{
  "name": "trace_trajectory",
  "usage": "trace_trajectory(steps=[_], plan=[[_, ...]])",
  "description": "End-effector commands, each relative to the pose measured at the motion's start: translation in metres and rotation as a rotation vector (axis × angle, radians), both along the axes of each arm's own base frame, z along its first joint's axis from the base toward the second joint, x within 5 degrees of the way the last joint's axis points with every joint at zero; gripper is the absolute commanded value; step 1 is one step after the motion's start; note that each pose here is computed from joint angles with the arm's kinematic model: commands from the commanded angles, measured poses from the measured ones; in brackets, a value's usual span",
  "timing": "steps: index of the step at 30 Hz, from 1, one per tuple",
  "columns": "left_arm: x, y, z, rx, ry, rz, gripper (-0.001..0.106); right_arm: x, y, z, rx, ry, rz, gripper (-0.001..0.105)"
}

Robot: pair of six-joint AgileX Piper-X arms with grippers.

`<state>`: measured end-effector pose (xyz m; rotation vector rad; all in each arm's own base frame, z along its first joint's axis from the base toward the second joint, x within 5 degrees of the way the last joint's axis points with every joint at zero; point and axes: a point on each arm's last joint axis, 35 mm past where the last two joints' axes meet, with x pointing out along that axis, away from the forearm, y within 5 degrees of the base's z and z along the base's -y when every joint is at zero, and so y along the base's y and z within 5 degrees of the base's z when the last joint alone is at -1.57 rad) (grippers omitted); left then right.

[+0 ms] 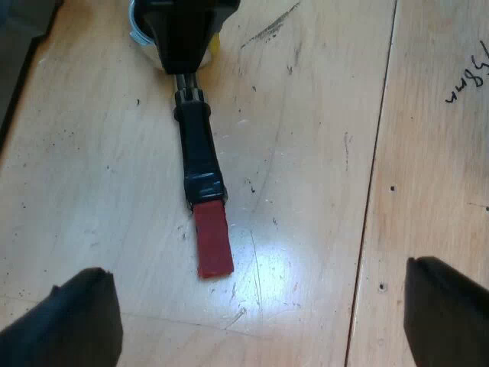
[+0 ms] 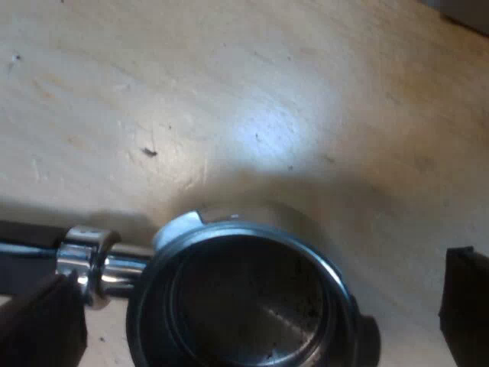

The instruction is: Put the handle in the coffee machine

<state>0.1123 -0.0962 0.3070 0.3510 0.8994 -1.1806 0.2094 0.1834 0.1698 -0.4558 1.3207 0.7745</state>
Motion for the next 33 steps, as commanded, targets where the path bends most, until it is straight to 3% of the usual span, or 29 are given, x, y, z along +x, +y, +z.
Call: trace_trajectory(steps=[1,17,21,22,23,25,27,33], plan=[[0.0,-0.001,0.002,0.003,-0.003,0.012,0.077,0.001,0.0,-0.006,0.0,0.03,0.011,0.095],[0.0,-0.001,0.002,0.003,-0.003,0.012,0.077,0.003,0.004,-0.02,0.011,0.07,0.023,0.093],[0.0,-0.001,0.002,0.003,-0.003,0.012,0.077,0.002,0.003,-0.02,0.005,0.09,0.024,0.072],[0.0,-0.001,0.002,0.003,-0.003,0.012,0.077,0.001,0.002,-0.02,-0.003,0.1,0.024,0.05],[0.0,-0.001,0.002,0.003,-0.003,0.012,0.077,0.0,0.002,-0.02,-0.004,0.101,0.024,0.043],[0.0,-0.001,0.002,0.003,-0.007,0.007,0.077,0.0,0.002,-0.02,-0.001,0.111,0.025,0.012],[0.0,-0.001,0.002,0.004,-0.009,0.005,0.077,-0.001,0.002,-0.019,0.011,0.118,0.021,0.0],[0.001,-0.001,0.002,-0.002,-0.033,-0.011,0.077,-0.003,0.001,-0.006,0.04,0.118,-0.052,0.0]])
